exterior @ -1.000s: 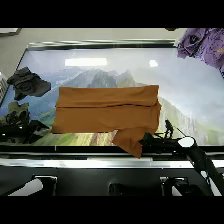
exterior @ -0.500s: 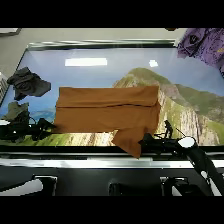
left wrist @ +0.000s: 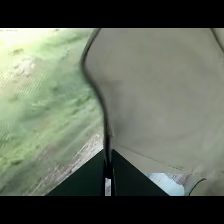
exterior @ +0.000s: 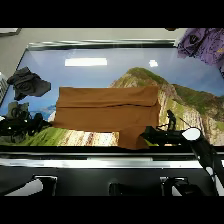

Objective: Fold the clothes and pants, and hang the long-sleeved shirts on hangers.

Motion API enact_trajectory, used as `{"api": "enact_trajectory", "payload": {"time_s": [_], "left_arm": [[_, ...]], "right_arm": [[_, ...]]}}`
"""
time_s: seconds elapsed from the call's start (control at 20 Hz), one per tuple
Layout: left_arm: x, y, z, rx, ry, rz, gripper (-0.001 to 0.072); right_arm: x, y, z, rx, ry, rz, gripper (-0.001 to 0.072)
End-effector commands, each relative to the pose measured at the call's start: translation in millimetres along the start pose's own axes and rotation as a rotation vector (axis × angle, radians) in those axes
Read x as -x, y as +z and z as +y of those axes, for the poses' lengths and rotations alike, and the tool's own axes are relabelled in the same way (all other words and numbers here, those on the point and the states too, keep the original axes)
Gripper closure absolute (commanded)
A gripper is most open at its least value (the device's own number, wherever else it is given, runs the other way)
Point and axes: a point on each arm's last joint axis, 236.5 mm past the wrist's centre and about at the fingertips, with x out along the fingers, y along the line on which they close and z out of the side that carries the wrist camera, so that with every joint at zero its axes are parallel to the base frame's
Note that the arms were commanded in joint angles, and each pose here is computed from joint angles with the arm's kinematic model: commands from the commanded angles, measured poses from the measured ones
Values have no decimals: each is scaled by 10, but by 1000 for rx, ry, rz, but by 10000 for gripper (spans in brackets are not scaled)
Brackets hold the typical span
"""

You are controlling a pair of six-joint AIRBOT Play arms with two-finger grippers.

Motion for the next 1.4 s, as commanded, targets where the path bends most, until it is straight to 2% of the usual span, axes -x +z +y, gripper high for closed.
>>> {"api": "enact_trajectory", "payload": {"time_s": [0.0, 0.2, 0.4, 0.6, 0.85, 1.15, 1.35], "left_arm": [[376, -134, -102, -8, 61, -54, 693], [731, -487, -58, -43, 166, -56, 692], [858, -497, -147, -82, 160, -116, 693], [732, -305, -199, -133, 156, -150, 693], [408, 97, -345, -210, 161, -175, 693], [-68, 731, -651, -292, 166, -165, 694], [-413, 1008, -652, -289, 177, -114, 694]], "right_arm": [[301, -125, 42, -48, -67, 3, 688], [729, -562, -93, -36, -174, 6, 688], [995, -731, -146, 5, -223, -38, 688], [996, -301, -52, 105, -257, -66, 688], [623, 586, 42, 217, -285, -41, 688], [252, 1493, -88, 260, -377, -55, 687], [24, 1818, -130, 251, -380, -65, 687]]}}
